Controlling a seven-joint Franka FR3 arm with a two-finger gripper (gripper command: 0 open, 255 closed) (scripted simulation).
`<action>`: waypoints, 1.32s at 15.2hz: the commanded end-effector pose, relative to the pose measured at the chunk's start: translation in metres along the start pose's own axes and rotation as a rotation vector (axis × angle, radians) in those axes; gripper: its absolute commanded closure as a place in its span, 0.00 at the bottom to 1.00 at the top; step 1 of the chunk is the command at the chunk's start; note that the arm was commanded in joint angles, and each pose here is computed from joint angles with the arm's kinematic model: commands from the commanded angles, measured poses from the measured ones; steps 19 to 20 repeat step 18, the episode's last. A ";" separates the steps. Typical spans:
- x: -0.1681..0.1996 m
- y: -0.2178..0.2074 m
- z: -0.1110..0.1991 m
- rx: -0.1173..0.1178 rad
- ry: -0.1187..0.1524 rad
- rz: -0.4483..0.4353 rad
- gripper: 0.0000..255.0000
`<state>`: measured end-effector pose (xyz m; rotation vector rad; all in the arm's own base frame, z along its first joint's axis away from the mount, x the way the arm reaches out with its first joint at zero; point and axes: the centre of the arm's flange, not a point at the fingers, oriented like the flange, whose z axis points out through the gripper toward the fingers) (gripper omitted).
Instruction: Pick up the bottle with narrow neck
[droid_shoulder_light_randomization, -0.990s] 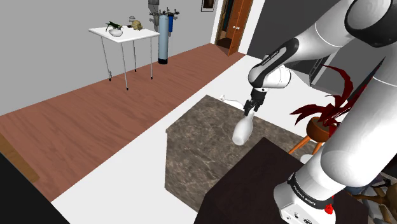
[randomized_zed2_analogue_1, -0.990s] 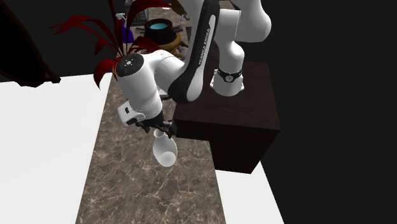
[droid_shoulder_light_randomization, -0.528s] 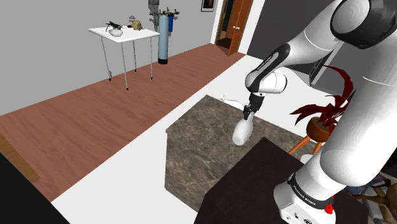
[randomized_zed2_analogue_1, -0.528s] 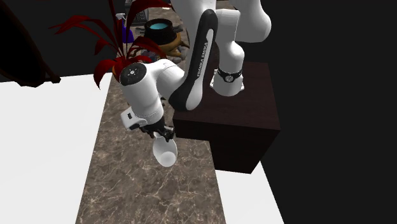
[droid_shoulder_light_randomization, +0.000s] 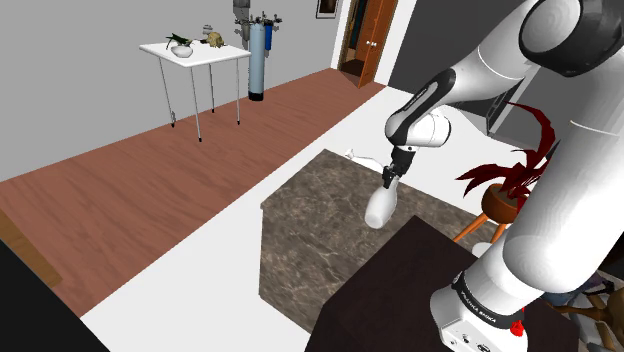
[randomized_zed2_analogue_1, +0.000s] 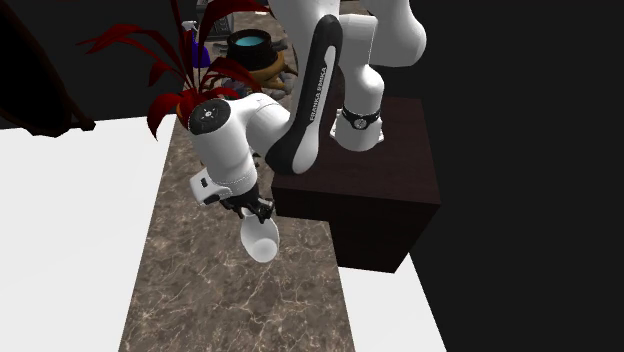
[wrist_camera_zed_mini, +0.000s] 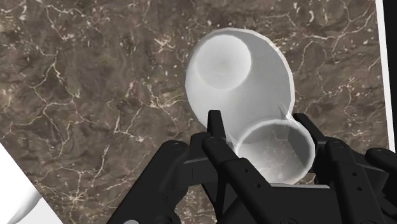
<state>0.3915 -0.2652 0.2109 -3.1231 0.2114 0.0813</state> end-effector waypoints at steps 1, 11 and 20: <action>0.000 0.001 0.001 0.000 -0.002 0.000 1.00; -0.003 0.000 -0.051 0.000 -0.002 0.000 1.00; -0.004 0.000 -0.079 0.000 -0.002 0.000 1.00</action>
